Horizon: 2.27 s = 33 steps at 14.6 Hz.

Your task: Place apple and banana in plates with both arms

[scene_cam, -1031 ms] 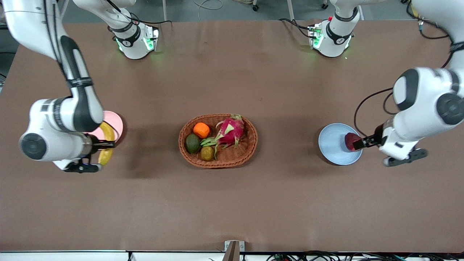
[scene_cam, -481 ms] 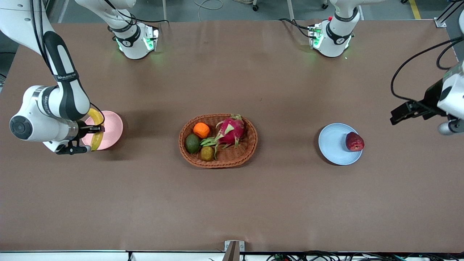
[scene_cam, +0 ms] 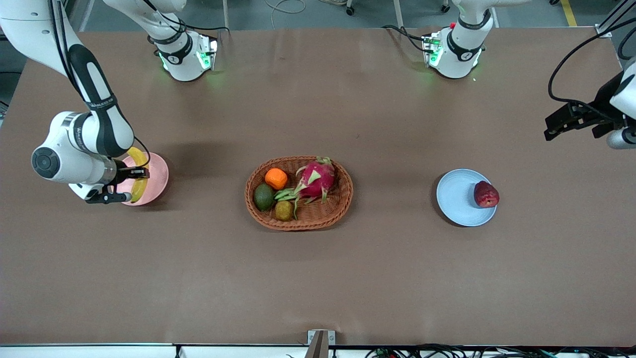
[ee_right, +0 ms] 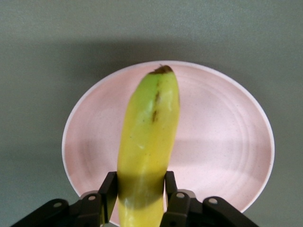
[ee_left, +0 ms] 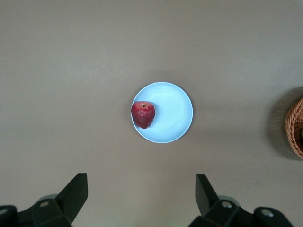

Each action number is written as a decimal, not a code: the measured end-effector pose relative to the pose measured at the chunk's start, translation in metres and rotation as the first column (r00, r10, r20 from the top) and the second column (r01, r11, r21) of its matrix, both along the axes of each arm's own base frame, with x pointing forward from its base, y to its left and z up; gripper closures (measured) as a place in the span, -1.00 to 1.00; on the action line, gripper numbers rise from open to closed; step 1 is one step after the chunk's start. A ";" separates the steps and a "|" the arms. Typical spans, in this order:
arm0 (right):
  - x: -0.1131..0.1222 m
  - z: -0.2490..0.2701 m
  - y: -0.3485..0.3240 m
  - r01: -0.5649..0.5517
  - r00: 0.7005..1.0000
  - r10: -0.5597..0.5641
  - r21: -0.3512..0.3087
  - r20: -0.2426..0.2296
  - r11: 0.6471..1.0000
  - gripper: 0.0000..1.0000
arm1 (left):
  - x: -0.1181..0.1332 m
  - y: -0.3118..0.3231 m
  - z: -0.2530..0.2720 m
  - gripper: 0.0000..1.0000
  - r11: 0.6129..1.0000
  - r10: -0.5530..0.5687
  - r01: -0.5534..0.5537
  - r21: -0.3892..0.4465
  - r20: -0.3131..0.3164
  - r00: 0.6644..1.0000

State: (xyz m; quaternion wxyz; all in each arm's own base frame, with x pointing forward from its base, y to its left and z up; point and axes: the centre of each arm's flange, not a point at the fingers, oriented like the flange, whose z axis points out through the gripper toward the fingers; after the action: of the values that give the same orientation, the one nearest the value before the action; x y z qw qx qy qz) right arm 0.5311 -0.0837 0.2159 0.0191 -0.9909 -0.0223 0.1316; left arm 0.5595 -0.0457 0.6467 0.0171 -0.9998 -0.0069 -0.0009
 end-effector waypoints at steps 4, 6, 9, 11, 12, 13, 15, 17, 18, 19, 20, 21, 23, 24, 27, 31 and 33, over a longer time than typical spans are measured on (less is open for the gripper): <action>0.029 0.068 -0.002 -0.003 0.999 0.003 0.000 0.033 1.000 -0.75 | -0.016 -0.010 0.002 -1.00 1.000 -0.018 0.018 0.004 -0.011 1.000; 0.052 0.152 -0.004 -0.003 0.998 0.003 -0.001 0.061 1.000 -1.00 | -0.021 -0.011 0.001 -1.00 1.000 -0.021 0.021 0.006 -0.016 1.000; 0.069 0.275 -0.004 0.053 0.992 -0.051 -0.015 0.117 0.998 -1.00 | -0.023 -0.011 0.000 -1.00 1.000 -0.021 0.021 0.007 -0.018 1.000; 0.069 0.332 0.003 0.100 0.987 -0.097 -0.022 0.129 0.995 -1.00 | -0.023 -0.012 0.000 -1.00 1.000 -0.022 0.022 0.007 -0.018 1.000; 0.068 0.353 0.007 0.108 0.984 -0.103 -0.023 0.142 0.994 -1.00 | -0.023 -0.012 0.000 -1.00 1.000 -0.023 0.023 0.007 -0.018 1.000; 0.069 0.369 0.010 0.106 0.981 -0.101 -0.024 0.163 0.994 -1.00 | -0.023 -0.013 0.000 -1.00 1.000 -0.025 0.025 0.007 -0.019 1.000; 0.072 0.391 0.010 0.106 0.973 -0.098 -0.027 0.211 0.994 -1.00 | -0.024 -0.017 0.000 -1.00 0.999 -0.031 0.031 0.007 -0.019 0.999; 0.075 0.408 0.009 0.109 0.963 -0.098 -0.029 0.252 0.994 -1.00 | -0.024 -0.020 -0.001 -1.00 0.999 -0.038 0.038 0.007 -0.021 0.999; 0.076 0.413 0.009 0.114 0.959 -0.102 -0.029 0.263 0.993 -1.00 | -0.024 -0.021 -0.002 -1.00 0.999 -0.038 0.038 0.007 -0.022 0.999; 0.076 0.415 0.009 0.123 0.957 -0.111 -0.029 0.269 0.992 -1.00 | -0.024 -0.021 -0.002 -1.00 0.999 -0.038 0.038 0.007 -0.022 0.999; 0.076 0.417 0.009 0.129 0.955 -0.116 -0.029 0.273 0.991 -1.00 | -0.024 -0.020 -0.001 -1.00 0.999 -0.037 0.038 0.007 -0.022 0.999; 0.076 0.418 0.008 0.133 0.954 -0.119 -0.030 0.276 0.991 -1.00 | -0.025 -0.020 -0.001 -1.00 0.999 -0.037 0.037 0.007 -0.021 0.999; 0.075 0.422 0.008 0.133 0.948 -0.118 -0.030 0.296 0.991 -1.00 | -0.025 -0.020 -0.001 -1.00 0.999 -0.037 0.037 0.007 -0.022 0.999; 0.075 0.423 0.010 0.131 0.941 -0.115 -0.029 0.317 0.991 -1.00 | -0.026 -0.020 0.000 -1.00 0.999 -0.037 0.037 0.007 -0.023 0.999; 0.067 0.419 0.014 0.127 0.935 -0.109 -0.029 0.338 0.992 -1.00 | -0.028 -0.020 0.001 -1.00 0.999 -0.036 0.036 0.008 -0.028 0.999; 0.055 0.423 0.010 0.137 0.932 -0.119 -0.029 0.341 0.990 -1.00 | -0.031 -0.018 0.005 -1.00 0.999 -0.034 0.034 0.009 -0.029 0.999; 0.051 0.423 0.008 0.141 0.933 -0.123 -0.029 0.338 0.990 -1.00 | -0.034 -0.018 0.006 -1.00 0.999 -0.033 0.033 0.010 -0.034 0.999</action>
State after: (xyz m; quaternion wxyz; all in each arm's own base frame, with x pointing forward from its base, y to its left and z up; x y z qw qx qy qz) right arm 0.5821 -0.0757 0.6389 -0.0023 -0.9982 0.0447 -0.0402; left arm 0.5258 -0.0634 0.6528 0.0222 -0.9996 0.0100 0.0158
